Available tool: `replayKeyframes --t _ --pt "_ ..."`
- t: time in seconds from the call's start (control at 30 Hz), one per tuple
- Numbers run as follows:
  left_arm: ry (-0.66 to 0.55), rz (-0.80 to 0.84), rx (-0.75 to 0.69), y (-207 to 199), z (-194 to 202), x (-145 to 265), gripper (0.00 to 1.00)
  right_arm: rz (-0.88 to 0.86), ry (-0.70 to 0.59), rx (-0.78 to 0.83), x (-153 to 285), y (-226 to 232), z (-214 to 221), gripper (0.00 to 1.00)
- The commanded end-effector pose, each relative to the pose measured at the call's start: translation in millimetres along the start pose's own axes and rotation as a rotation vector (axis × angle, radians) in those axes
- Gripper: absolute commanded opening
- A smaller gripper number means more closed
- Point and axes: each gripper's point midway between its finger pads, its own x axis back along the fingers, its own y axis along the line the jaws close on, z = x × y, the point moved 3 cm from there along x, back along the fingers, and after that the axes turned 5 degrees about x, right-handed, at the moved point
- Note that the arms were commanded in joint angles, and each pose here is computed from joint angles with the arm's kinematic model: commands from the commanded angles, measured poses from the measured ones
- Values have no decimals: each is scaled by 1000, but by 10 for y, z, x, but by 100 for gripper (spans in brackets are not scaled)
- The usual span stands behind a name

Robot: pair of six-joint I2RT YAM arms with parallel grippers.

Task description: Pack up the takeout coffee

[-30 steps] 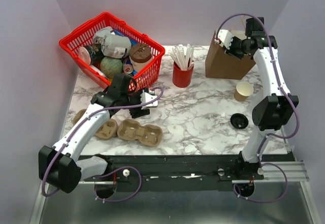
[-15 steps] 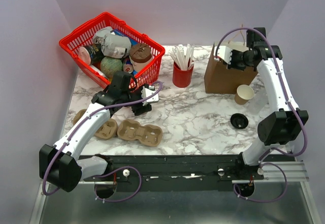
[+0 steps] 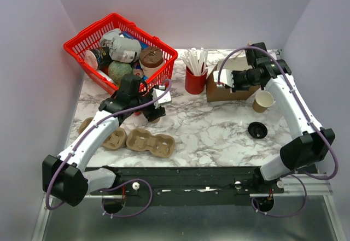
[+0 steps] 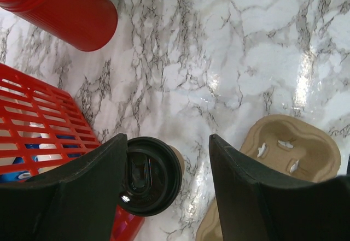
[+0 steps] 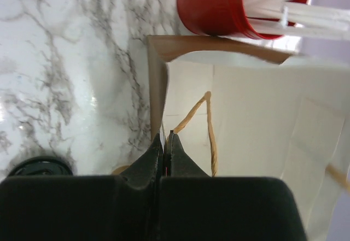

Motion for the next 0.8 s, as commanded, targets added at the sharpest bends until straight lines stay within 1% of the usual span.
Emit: replayKeyframes --t 0.0,0.1,0.3,0.33,0.5,0.63,0.77 --pt "-99 -96 145 206 -295 -1 71 -70 -68 15 -19 267 -224 1" --pt "-140 -125 215 321 -451 -13 71 -93 -86 16 1 343 -343 0" --pt "-221 -157 247 489 -694 -30 71 -102 -127 2 -19 375 -533 1" --pt "-237 -158 270 513 -743 -35 71 -103 -132 6 -16 381 -572 1" --pt "-306 -146 290 626 -990 -43 71 -108 -159 13 47 386 -742 1" --pt "-372 -121 306 674 -1168 -54 71 -167 -181 13 28 521 -883 1" --pt "-435 -80 335 711 -1342 -83 72 -223 -173 13 4 657 -946 1"
